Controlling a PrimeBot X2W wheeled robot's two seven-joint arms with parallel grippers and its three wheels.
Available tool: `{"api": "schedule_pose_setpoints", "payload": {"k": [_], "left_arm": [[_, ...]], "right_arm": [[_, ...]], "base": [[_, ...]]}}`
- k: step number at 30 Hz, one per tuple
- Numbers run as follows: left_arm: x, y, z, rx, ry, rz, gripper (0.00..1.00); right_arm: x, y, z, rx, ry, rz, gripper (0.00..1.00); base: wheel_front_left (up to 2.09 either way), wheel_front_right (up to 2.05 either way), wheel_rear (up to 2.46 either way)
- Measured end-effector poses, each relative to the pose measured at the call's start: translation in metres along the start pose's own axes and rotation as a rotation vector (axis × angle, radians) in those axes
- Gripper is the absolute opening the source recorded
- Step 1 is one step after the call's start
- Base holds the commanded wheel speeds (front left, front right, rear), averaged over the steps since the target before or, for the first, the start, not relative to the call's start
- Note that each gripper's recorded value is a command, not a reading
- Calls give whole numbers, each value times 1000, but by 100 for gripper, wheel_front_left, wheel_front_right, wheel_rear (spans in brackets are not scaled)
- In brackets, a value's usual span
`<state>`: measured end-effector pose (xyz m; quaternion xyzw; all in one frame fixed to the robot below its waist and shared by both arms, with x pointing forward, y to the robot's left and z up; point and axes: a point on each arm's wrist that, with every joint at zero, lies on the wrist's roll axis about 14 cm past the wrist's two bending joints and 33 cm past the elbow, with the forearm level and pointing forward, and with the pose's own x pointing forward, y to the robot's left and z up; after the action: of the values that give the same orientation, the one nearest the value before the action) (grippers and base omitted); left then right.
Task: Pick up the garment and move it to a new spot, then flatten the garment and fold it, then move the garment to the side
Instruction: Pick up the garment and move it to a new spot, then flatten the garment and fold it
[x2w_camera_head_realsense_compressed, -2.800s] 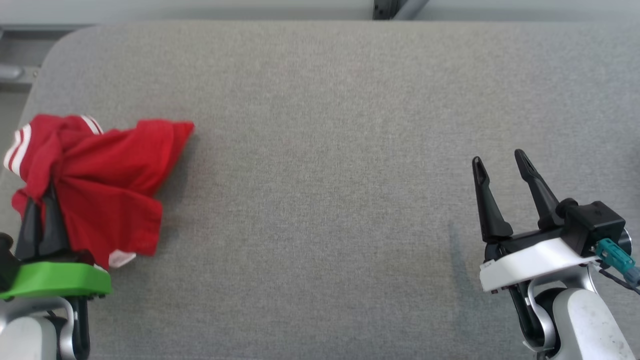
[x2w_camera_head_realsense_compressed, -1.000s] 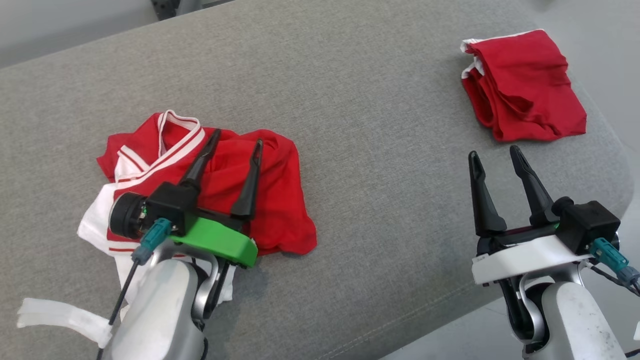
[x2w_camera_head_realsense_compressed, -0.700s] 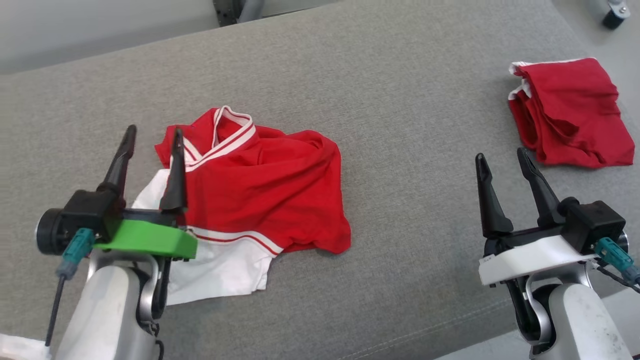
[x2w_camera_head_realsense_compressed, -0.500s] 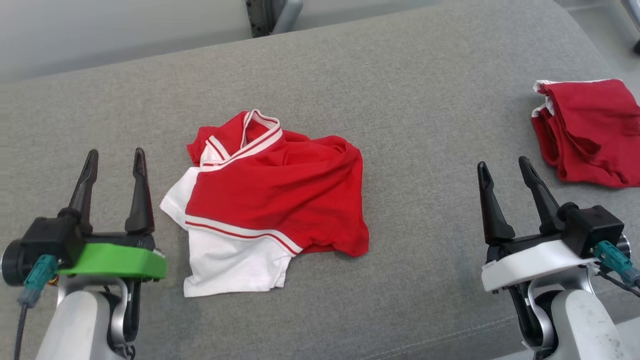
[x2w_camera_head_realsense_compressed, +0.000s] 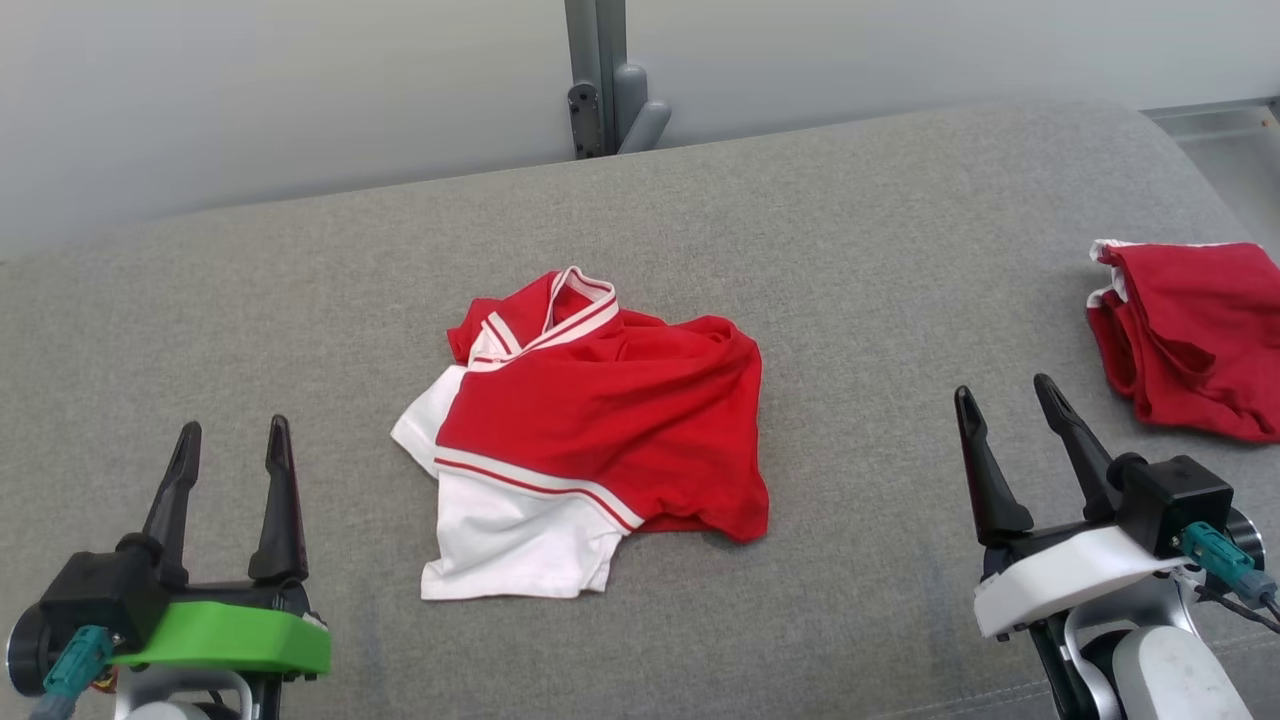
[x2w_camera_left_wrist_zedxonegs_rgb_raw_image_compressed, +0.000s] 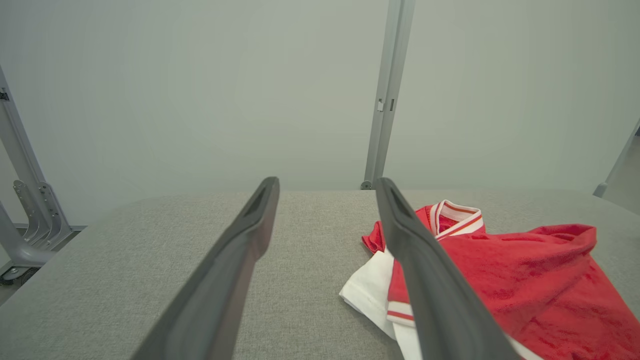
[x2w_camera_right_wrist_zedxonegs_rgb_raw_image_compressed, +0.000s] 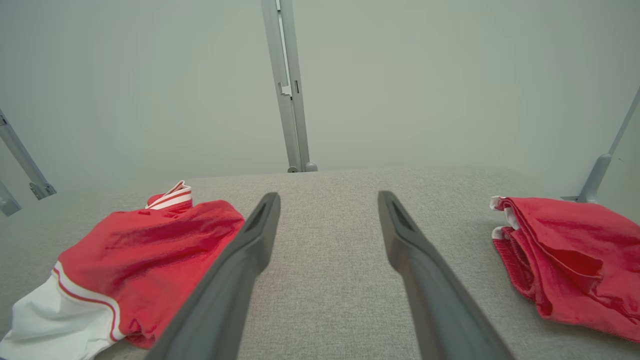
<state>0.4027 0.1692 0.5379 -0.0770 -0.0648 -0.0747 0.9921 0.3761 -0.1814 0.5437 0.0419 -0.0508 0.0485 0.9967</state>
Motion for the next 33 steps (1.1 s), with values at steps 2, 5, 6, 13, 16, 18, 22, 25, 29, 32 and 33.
{"api": "schedule_pose_setpoints", "payload": {"k": [2,5,6,13,16,18,22,25,29,32,33], "left_arm": [[-7,0,1,1,2,8,100],[-16,-1,4,-4,3,16,100],[-18,-1,5,-7,4,18,100],[-26,-1,7,-6,10,28,100],[-26,0,7,-7,13,30,100],[-26,1,6,-7,17,33,100],[-25,1,5,-4,18,32,100],[-25,2,5,0,21,30,100],[-24,1,5,1,20,28,100],[-23,2,4,2,21,28,100],[-22,2,4,3,22,29,100]], "right_arm": [[-4,1,1,-4,1,4,100],[-9,1,4,-8,-2,6,100],[-10,1,5,-9,-4,7,100],[-11,1,9,-11,-14,8,100],[-10,1,9,-9,-12,6,100],[-9,1,8,-8,-9,6,100],[-9,1,7,-6,-8,4,100],[-9,1,7,-5,-7,2,100],[-9,0,7,-4,-7,-2,100],[-8,-1,5,-2,-4,-3,100],[-8,-1,5,-2,-3,-4,100]], "base": [[0,0,0],[0,0,0],[0,0,0],[0,0,0],[0,0,0],[0,0,0],[0,0,0],[0,0,0],[0,0,0],[0,0,0],[0,0,0]]}}
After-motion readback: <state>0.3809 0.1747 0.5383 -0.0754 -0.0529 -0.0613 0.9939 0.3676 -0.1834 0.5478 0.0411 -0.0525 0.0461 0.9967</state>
